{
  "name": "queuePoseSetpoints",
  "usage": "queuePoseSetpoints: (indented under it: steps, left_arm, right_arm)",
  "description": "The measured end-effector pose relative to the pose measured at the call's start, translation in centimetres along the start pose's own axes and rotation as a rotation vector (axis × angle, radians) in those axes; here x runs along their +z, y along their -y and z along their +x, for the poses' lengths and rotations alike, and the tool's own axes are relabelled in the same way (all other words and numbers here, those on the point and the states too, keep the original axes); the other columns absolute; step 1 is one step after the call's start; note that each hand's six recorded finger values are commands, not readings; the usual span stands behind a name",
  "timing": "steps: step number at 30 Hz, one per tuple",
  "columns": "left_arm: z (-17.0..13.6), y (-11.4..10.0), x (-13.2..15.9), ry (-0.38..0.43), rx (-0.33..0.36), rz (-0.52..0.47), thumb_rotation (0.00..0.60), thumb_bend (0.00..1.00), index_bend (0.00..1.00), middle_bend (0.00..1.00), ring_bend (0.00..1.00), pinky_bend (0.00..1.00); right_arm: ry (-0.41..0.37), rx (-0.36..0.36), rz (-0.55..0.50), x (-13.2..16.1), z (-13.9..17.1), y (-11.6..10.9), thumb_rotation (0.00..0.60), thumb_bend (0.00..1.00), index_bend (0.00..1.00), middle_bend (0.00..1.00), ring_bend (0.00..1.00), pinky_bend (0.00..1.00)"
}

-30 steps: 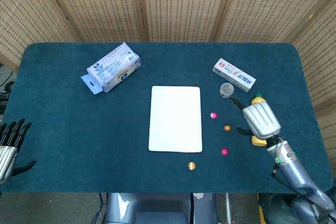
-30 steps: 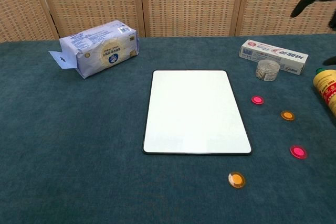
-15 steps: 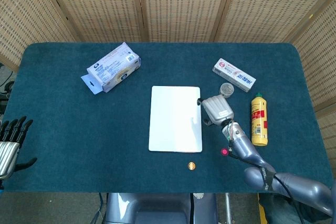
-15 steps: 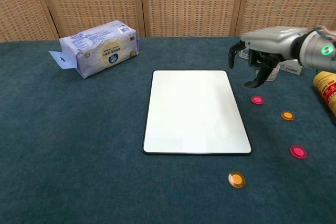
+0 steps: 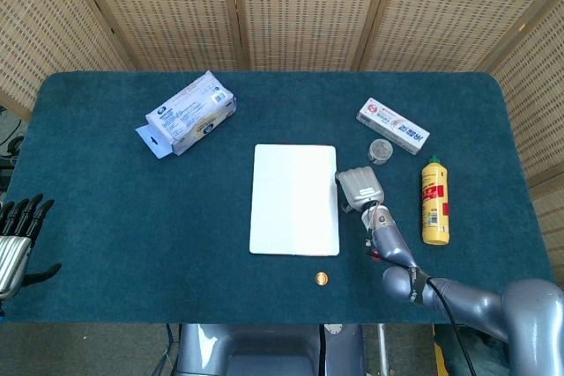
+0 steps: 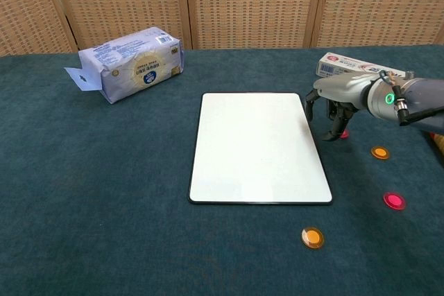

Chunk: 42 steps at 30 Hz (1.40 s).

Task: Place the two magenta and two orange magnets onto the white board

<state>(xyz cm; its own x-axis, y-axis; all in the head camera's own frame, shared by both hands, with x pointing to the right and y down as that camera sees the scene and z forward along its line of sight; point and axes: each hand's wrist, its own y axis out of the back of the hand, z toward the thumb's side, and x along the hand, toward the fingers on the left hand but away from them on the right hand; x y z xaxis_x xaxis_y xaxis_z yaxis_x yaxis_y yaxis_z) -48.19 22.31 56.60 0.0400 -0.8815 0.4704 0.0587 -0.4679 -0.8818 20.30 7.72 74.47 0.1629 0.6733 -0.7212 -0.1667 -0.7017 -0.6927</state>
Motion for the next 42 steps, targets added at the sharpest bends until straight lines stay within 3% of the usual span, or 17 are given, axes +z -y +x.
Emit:
queuePoseSetpoints:
  steps: [21, 42]
  left_arm:
    - [0.1, 0.4, 0.4, 0.005, -0.017, 0.014, 0.6, 0.0, 0.0, 0.0, 0.0, 0.0]
    - [0.2, 0.6, 0.5, 0.001, -0.021, 0.02, 0.6, 0.0, 0.0, 0.0, 0.0, 0.0]
  right_arm:
    - [0.063, -0.008, 0.037, -4.4, 0.1, 0.3, 0.6, 0.36, 0.36, 0.94, 0.92, 1.0]
    - [0.049, -0.013, 0.051, -5.4, 0.1, 1.9, 0.6, 0.36, 0.37, 0.94, 0.92, 1.0]
